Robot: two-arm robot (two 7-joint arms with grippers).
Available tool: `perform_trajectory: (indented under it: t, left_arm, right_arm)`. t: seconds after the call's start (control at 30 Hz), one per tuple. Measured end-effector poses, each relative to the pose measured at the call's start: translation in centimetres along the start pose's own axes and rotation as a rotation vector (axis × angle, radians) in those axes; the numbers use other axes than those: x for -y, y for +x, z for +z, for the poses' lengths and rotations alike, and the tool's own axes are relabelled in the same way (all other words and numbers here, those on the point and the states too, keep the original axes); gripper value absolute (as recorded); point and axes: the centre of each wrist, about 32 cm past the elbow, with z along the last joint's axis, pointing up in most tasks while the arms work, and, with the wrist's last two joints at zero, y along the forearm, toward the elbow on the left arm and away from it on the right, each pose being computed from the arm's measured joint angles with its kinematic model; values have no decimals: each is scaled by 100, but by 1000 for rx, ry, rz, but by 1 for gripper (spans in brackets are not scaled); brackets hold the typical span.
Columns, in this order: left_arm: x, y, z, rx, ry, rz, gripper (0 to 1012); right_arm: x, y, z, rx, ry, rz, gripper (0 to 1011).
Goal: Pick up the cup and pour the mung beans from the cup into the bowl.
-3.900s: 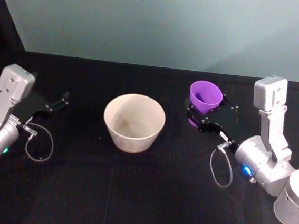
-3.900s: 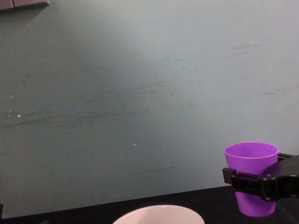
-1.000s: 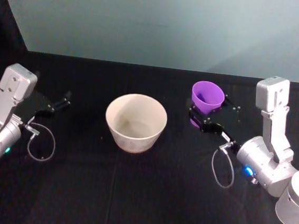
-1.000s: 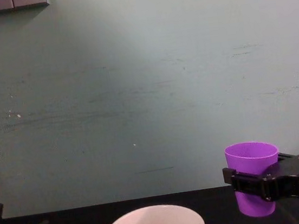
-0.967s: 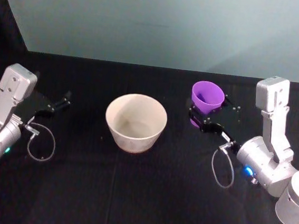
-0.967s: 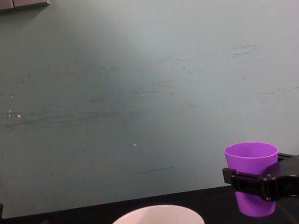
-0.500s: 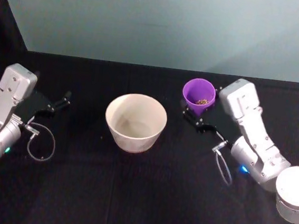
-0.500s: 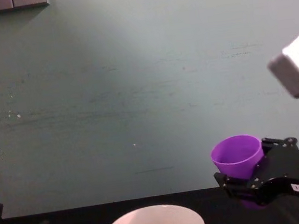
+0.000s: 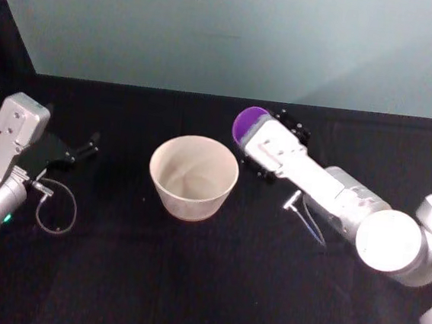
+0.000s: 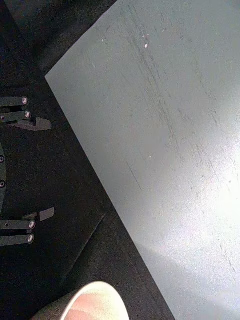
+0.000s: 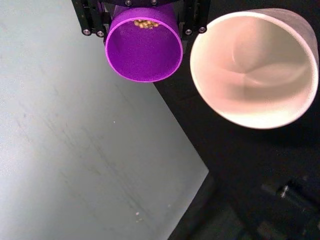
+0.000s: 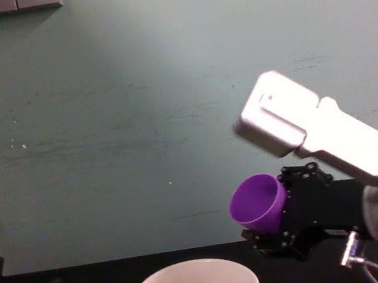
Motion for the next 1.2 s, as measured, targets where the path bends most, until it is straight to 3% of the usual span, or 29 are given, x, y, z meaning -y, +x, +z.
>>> perform_trajectory:
  t: [0.1, 0.57, 0.63, 0.87, 1.2]
  left_arm:
    - [0, 0, 0, 0, 0, 0, 1000]
    - [0, 0, 0, 0, 0, 0, 1000]
    - [0, 0, 0, 0, 0, 0, 1000]
    - [0, 0, 0, 0, 0, 0, 1000]
    - [0, 0, 0, 0, 0, 0, 1000]
  right_arm:
    - [-59, 1, 72, 68, -13, 5, 718]
    - [-160, -58, 244, 244, -20, 11, 718]
    - [-176, -82, 295, 306, -25, 13, 718]
    - [-200, -133, 384, 421, -38, 14, 718]
    - [-252, -233, 443, 533, -54, 24, 718]
